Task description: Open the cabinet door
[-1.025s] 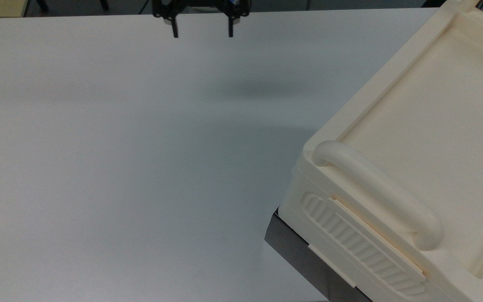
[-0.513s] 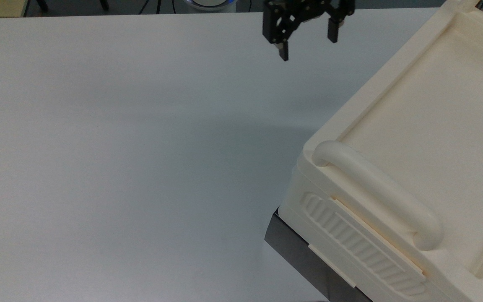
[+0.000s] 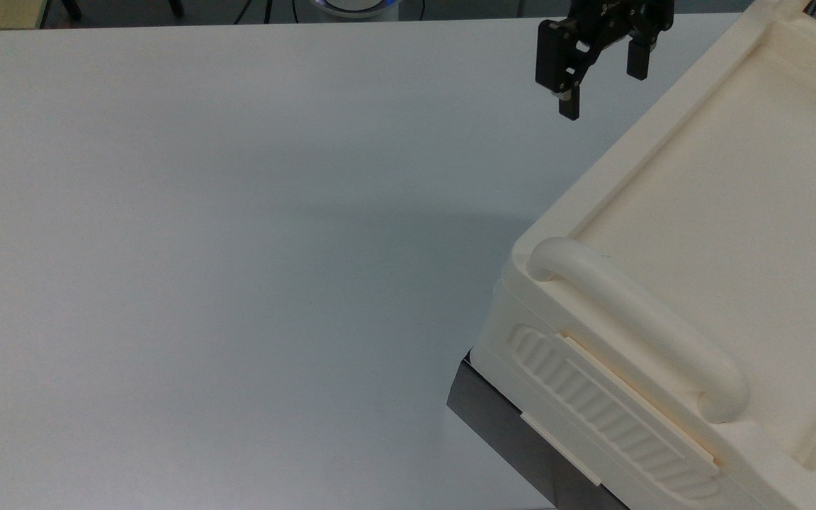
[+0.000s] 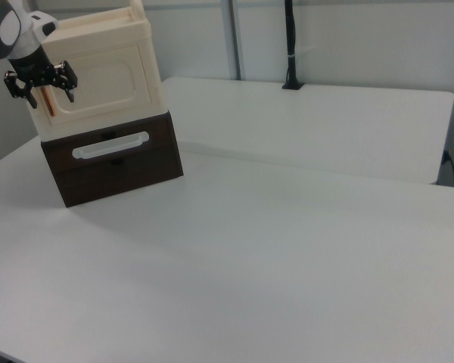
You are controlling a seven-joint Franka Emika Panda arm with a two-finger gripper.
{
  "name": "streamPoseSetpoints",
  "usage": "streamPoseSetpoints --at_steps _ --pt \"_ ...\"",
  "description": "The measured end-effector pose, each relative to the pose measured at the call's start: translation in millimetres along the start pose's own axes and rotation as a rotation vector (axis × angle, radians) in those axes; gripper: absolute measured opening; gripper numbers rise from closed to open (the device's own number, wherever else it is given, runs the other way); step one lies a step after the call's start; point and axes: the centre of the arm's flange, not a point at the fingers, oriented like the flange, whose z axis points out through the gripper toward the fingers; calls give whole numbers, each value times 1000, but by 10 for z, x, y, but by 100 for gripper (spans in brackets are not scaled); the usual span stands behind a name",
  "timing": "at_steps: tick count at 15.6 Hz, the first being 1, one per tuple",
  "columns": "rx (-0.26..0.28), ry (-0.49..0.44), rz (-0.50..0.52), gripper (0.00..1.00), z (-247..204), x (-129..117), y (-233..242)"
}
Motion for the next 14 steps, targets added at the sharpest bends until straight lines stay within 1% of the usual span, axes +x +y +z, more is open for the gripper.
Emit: streamPoseSetpoints --at_steps 1,2,3,5,6,7,8,9,10,12,13,14 --pt "2 16 -8 93 -8 34 -21" --pt "7 33 -14 93 -14 69 -46" --pt "14 64 -20 82 -14 128 -97" --pt "15 92 -26 80 21 182 -140" --pt "15 98 -28 72 46 196 -149" --pt "14 104 -28 60 62 207 -150" --pt "13 109 -28 56 68 216 -147" --pt "13 113 -30 56 65 223 -145" --pt "12 115 -33 50 58 228 -145" --pt "24 118 -38 29 48 236 -194" --pt "27 118 -41 24 45 239 -216" --pt "26 118 -41 24 46 238 -211"
